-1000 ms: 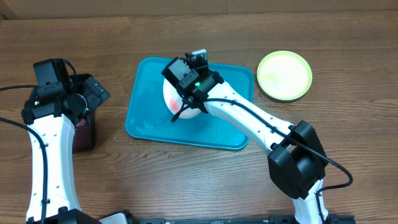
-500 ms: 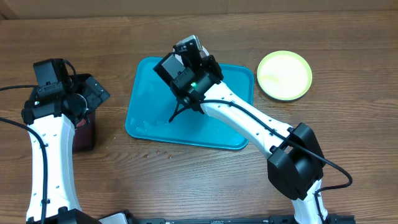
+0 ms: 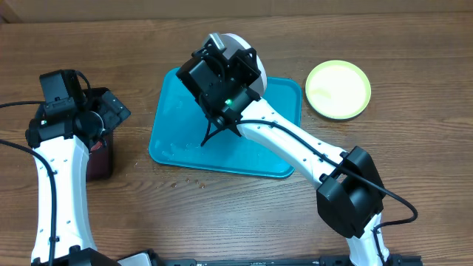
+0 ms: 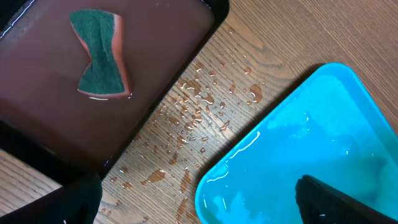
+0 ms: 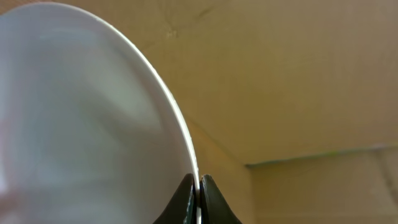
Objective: Clean dirty plates on tray and stack at the side
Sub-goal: 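Lift the white plate off the teal tray with the right gripper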
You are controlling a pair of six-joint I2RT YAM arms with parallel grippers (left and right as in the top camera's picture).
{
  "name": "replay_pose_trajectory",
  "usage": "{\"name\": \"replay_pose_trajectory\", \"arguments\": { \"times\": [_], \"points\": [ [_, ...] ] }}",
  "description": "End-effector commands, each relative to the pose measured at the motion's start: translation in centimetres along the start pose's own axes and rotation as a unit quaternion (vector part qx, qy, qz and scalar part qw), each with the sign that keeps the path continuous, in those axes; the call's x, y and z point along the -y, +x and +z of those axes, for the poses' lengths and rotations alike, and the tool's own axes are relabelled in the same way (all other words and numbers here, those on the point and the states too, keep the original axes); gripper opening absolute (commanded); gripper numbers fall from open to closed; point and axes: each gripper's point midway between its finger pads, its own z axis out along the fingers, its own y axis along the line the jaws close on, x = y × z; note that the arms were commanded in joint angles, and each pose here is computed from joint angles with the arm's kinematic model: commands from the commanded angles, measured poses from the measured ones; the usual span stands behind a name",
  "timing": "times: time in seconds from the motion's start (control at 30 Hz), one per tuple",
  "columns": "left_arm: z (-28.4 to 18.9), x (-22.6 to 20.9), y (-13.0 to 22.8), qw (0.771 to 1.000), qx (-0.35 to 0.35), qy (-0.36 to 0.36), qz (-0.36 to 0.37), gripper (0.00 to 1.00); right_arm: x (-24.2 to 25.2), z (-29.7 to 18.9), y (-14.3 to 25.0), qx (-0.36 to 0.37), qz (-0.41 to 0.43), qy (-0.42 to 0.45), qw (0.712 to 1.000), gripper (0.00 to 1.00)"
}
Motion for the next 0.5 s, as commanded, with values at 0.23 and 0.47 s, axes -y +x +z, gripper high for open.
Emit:
{"name": "replay_pose_trajectory", "arguments": {
  "times": [0.23,0.47],
  "points": [
    [0.5,-0.2,0.4,1.0,-0.007,-0.005,-0.007,1.0,1.9,-2.8,-2.5,0.023,-0.073,0.052,0.996,0.04],
    [0.5,-0.2,0.4,1.0,-0.007,-0.005,-0.007,1.0,0.4,-0.8,-1.7,0.023,0.051,-0.009,0.998,0.04]
  ]
}}
